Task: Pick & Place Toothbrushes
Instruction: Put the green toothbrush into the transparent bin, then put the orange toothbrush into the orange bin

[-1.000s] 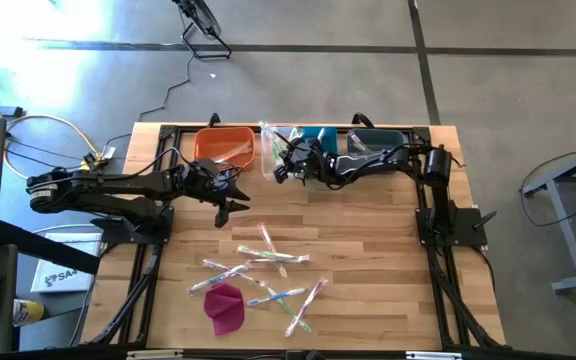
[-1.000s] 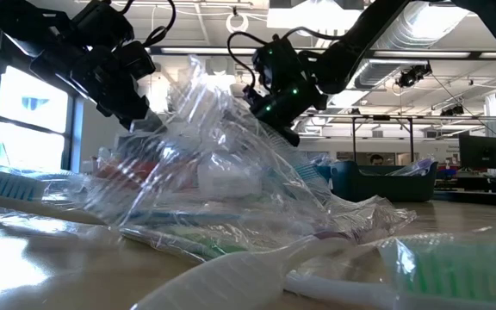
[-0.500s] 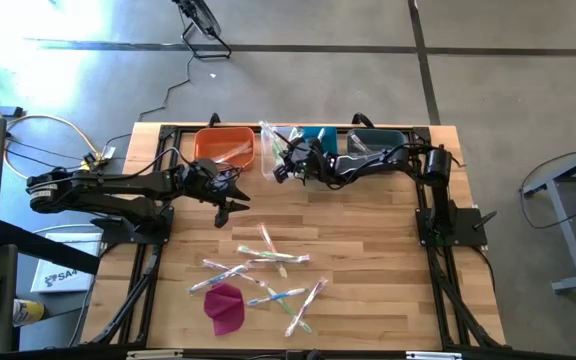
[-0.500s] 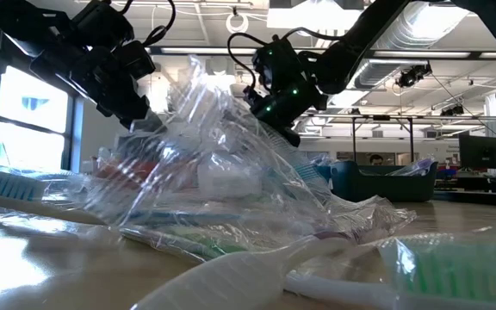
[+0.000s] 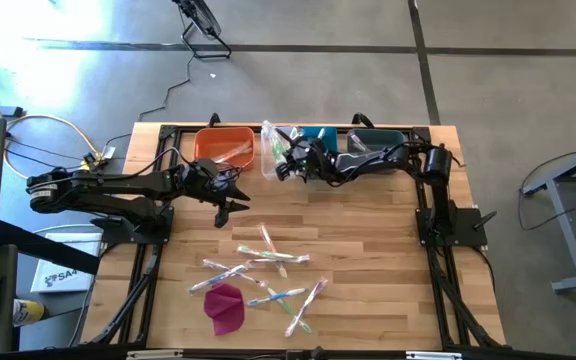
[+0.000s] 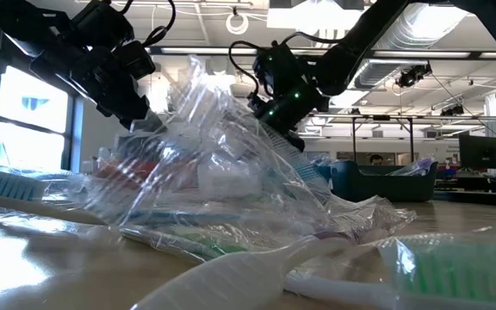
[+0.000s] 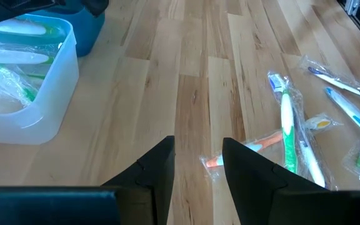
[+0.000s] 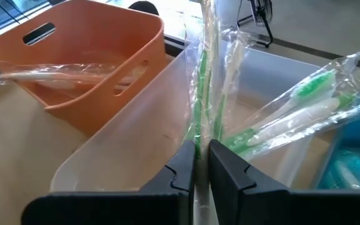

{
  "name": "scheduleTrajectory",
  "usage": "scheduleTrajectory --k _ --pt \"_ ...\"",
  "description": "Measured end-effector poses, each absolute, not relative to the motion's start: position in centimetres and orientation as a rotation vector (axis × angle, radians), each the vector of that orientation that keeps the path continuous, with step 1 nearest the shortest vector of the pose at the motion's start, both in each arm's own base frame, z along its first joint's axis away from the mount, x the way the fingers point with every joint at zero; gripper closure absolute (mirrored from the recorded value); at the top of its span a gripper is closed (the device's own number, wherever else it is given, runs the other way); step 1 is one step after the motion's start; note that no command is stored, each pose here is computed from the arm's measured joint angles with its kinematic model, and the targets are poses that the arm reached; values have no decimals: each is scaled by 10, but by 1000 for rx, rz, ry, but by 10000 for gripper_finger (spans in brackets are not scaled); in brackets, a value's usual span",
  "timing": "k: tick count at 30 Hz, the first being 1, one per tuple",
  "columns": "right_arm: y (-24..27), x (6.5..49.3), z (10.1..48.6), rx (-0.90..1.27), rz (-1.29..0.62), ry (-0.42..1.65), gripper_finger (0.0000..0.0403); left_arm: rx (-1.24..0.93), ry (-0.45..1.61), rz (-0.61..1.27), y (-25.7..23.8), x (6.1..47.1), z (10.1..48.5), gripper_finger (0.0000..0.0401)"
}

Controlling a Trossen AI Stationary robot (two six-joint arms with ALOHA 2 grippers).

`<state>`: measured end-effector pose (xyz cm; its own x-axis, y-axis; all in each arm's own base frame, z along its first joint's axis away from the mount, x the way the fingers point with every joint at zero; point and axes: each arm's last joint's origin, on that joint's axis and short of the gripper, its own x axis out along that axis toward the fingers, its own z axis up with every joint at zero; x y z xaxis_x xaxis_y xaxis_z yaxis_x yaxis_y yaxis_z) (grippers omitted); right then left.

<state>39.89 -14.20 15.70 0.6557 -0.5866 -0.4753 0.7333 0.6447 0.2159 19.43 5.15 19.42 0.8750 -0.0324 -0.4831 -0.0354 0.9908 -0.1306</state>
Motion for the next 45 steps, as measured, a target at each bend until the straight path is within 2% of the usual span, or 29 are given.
scheduleTrajectory --k 5,14,19,33,45 --pt "-143 399 157 420 -757 387 375 -137 506 1 51 194 194 269" --pt "-143 399 157 444 -763 375 286 -137 506 1 51 194 194 269" --pt "-143 401 160 443 -755 337 260 -138 506 2 51 194 194 269" --pt "-129 394 200 428 -618 329 277 -143 511 3 51 194 194 269" --pt "-118 393 203 420 -553 377 292 -138 511 1 51 194 194 269"
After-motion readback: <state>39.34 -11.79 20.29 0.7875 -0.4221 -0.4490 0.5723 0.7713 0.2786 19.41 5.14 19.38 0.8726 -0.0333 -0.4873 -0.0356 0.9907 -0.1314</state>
